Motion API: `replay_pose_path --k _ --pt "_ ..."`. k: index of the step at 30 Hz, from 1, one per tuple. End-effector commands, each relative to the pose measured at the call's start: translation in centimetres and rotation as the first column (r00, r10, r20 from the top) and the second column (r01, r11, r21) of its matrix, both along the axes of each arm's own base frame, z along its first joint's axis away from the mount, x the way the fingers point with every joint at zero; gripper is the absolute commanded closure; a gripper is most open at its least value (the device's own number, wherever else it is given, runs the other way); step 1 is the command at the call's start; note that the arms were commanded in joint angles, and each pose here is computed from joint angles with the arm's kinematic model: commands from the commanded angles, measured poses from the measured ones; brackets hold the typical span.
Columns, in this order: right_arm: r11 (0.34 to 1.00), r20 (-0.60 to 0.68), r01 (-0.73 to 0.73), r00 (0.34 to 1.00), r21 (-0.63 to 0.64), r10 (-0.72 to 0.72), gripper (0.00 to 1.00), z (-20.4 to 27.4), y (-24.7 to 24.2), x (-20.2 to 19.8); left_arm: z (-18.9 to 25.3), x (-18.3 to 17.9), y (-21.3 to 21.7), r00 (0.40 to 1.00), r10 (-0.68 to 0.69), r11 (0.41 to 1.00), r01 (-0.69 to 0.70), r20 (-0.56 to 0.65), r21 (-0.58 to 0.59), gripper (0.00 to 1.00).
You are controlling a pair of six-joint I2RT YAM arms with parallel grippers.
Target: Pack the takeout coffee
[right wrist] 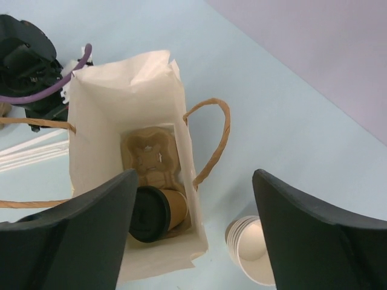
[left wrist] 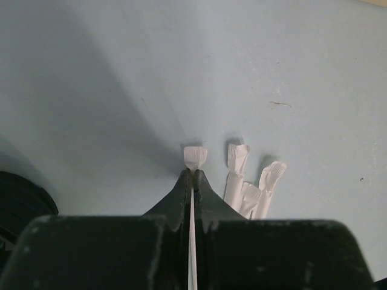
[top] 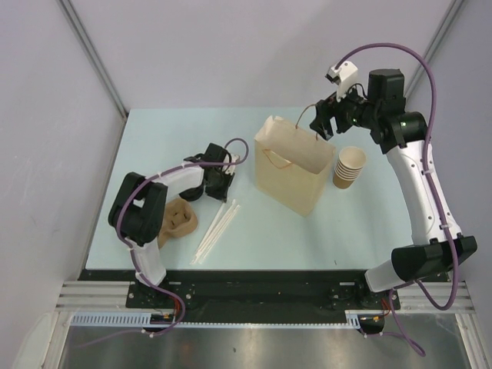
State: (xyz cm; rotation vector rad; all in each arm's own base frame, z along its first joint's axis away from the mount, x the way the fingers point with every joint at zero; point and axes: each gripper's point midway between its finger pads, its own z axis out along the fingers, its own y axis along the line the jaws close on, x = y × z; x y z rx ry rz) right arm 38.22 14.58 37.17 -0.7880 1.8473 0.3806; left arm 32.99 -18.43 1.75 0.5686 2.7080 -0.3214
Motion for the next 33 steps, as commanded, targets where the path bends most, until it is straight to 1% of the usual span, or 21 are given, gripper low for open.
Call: replay_pose_path --k 1,3,6,11,12,14,15,17,18,20,21,23,24,25,27,28,29,30,31,32,33 --pt "0.999 0.102 0.017 0.995 0.044 -0.021 0.13 4.3 -0.1 -0.8 2.9 1.2 -1.2 0.999 0.006 0.999 -0.005 0.032 -0.039 1.0" --pt "0.998 0.104 0.017 0.994 0.056 -0.023 0.05 4.6 -0.1 -0.9 5.3 1.4 -1.9 0.998 -0.006 0.997 0.011 0.063 -0.08 1.0" --pt "0.998 0.108 0.015 0.994 0.064 -0.021 0.01 4.9 0.0 -1.0 9.2 2.0 -2.6 0.992 -0.027 0.992 0.041 0.12 -0.123 1.0" --pt "0.997 0.138 0.022 0.99 0.076 -0.032 0.0 5.9 -0.2 -1.3 16.9 3.0 -4.3 0.963 -0.067 0.967 0.128 0.26 -0.222 1.0" --pt "0.996 0.146 0.023 0.989 0.082 -0.035 0.0 6.3 -0.2 -1.5 19.5 3.2 -4.6 0.946 -0.068 0.958 0.151 0.317 -0.246 1.0" --pt "0.996 0.154 0.035 0.987 0.085 -0.047 0.0 6.7 -0.5 -1.6 22.5 3.4 -4.9 0.917 -0.082 0.946 0.195 0.39 -0.259 1.0" --pt "0.995 0.155 0.041 0.986 0.091 -0.055 0.0 6.8 -0.5 -1.6 25.3 3.7 -5.3 0.889 -0.081 0.932 0.227 0.45 -0.281 1.0" --pt "0.993 0.151 0.053 0.986 0.106 -0.069 0.0 7.1 -0.7 -1.9 29.6 3.9 -5.2 0.807 -0.115 0.917 0.31 0.579 -0.251 1.0" --pt "0.992 0.148 0.063 0.986 0.112 -0.079 0.0 7.1 -1.0 -1.9 32.9 4.2 -5.2 0.74 -0.12 0.907 0.352 0.662 -0.229 1.0" --pt "0.99 0.137 0.065 0.987 0.126 -0.082 0.0 7.0 -1.1 -2.3 36.7 4.1 -5.0 0.663 -0.113 0.9 0.384 0.74 -0.206 1.0" --pt "0.989 0.142 0.065 0.986 0.13 -0.083 0.0 7.1 -1.1 -2.4 39.3 4.0 -4.9 0.609 -0.112 0.894 0.407 0.785 -0.188 1.0" --pt "0.987 0.139 0.07 0.986 0.145 -0.091 0.0 7.2 -1.1 -2.7 41.7 3.8 -4.8 0.562 -0.104 0.887 0.426 0.82 -0.179 1.0" --pt "0.986 0.146 0.069 0.985 0.151 -0.091 0.0 7.4 -1.1 -2.7 44.1 3.4 -4.7 0.513 -0.091 0.881 0.441 0.854 -0.171 1.0" --pt "0.985 0.15 0.07 0.984 0.155 -0.094 0.0 7.5 -1.2 -2.7 45.2 3.3 -4.8 0.487 -0.088 0.875 0.455 0.869 -0.166 1.0" --pt "0.983 0.162 0.073 0.982 0.171 -0.101 0.0 8.1 -1.2 -2.8 49.1 3.0 -4.8 0.383 -0.057 0.861 0.486 0.922 -0.148 1.0" --pt "0.981 0.164 0.078 0.981 0.176 -0.108 0.0 8.3 -1.4 -2.7 50.4 2.8 -4.8 0.349 -0.036 0.857 0.493 0.937 -0.151 1.0" --pt "0.979 0.163 0.084 0.98 0.184 -0.115 0.0 8.4 -1.5 -2.7 51.8 2.2 -5.1 0.303 -0.028 0.838 0.527 0.953 -0.143 1.0" --pt "0.978 0.168 0.085 0.979 0.189 -0.118 0.0 8.6 -1.6 -2.7 53.8 1.8 -5.3 0.224 -0.003 0.822 0.556 0.975 -0.125 1.0" --pt "0.978 0.171 0.086 0.978 0.191 -0.12 0.01 8.7 -1.7 -2.8 54.7 1.2 -5.7 0.183 0.005 0.799 0.591 0.983 -0.114 1.0" --pt "0.976 0.17 0.092 0.977 0.195 -0.126 0.0 8.8 -1.9 -2.8 56.6 0.1 -6.5 0.093 0.021 0.75 0.656 0.995 -0.078 1.0" --pt "0.975 0.169 0.1 0.976 0.198 -0.134 0.0 8.8 -2.2 -2.8 56.7 -0.5 -7.2 0.065 0.012 0.713 0.699 0.998 -0.055 1.0"
